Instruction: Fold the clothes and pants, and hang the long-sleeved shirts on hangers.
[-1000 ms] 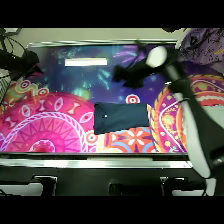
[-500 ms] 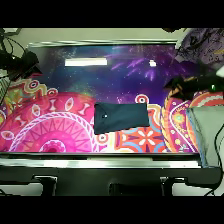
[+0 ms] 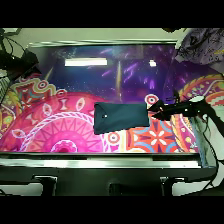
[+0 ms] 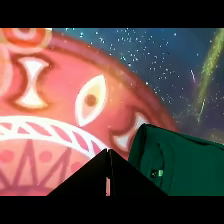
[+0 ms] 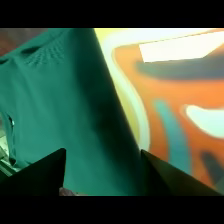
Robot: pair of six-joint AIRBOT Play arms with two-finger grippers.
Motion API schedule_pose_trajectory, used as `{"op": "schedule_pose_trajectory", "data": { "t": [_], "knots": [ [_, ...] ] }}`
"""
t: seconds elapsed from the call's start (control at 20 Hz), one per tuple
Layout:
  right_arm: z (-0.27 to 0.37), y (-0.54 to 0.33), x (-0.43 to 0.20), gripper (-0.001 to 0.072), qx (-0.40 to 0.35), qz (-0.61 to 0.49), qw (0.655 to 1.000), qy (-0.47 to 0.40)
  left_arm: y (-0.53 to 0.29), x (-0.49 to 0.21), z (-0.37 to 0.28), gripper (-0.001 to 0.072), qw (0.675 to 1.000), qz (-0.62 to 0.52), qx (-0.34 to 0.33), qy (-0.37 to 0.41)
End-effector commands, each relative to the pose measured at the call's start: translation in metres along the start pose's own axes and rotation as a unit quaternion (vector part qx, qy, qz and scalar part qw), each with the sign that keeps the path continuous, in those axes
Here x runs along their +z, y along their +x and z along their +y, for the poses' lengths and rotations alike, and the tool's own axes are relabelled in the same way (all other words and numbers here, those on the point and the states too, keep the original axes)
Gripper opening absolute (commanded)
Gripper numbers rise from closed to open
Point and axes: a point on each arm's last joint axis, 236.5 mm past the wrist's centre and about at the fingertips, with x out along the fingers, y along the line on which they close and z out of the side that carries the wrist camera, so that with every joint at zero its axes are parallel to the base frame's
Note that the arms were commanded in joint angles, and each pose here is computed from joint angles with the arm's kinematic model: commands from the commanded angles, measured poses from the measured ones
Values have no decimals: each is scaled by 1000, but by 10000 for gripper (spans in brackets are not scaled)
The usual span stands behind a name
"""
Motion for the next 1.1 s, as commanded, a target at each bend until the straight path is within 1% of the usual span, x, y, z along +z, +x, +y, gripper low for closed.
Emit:
{"op": "schedule_pose_trajectory", "data": {
  "t": [0.0, 0.05, 0.1, 0.15, 0.2, 0.3, 0.45, 0.65, 0.85, 1.05],
  "knots": [
    [-6, 34, -4, 470, -5, 10, 1000, -4, 0, 0, 1, 16, 1000, -1, 2, 0],
    [-5, 41, -6, 429, -8, 14, 1000, -8, 0, 0, 1, 16, 1000, -1, 2, 0],
    [-3, 46, -6, 352, -11, 13, 1000, -12, 0, 0, 1, 16, 1000, -1, 2, -1],
    [-1, 50, -6, 326, -15, 10, 1000, -18, 0, 0, 1, 16, 1000, 0, 2, 0],
    [1, 53, -6, 204, -16, 9, 1000, -21, 0, 0, 1, 16, 1000, 0, 2, 0],
    [10, 51, -2, 31, -1, 3, 1000, -20, 0, 0, 1, 16, 1000, -1, 2, 0],
    [38, 32, 20, 30, 2, -9, 999, -40, 0, 0, 1, 16, 1000, 0, 2, 0],
    [70, -19, 71, 30, -45, -70, 994, -66, 0, 0, 1, 16, 1000, 0, 2, 0],
    [84, -90, 121, 30, -35, -159, 986, -37, 1, 0, 1, 16, 1000, 0, 2, -1],
    [67, -166, 157, 30, -26, -240, 971, 5, 1, 0, 1, 16, 1000, 0, 2, -1]
  ]
}}
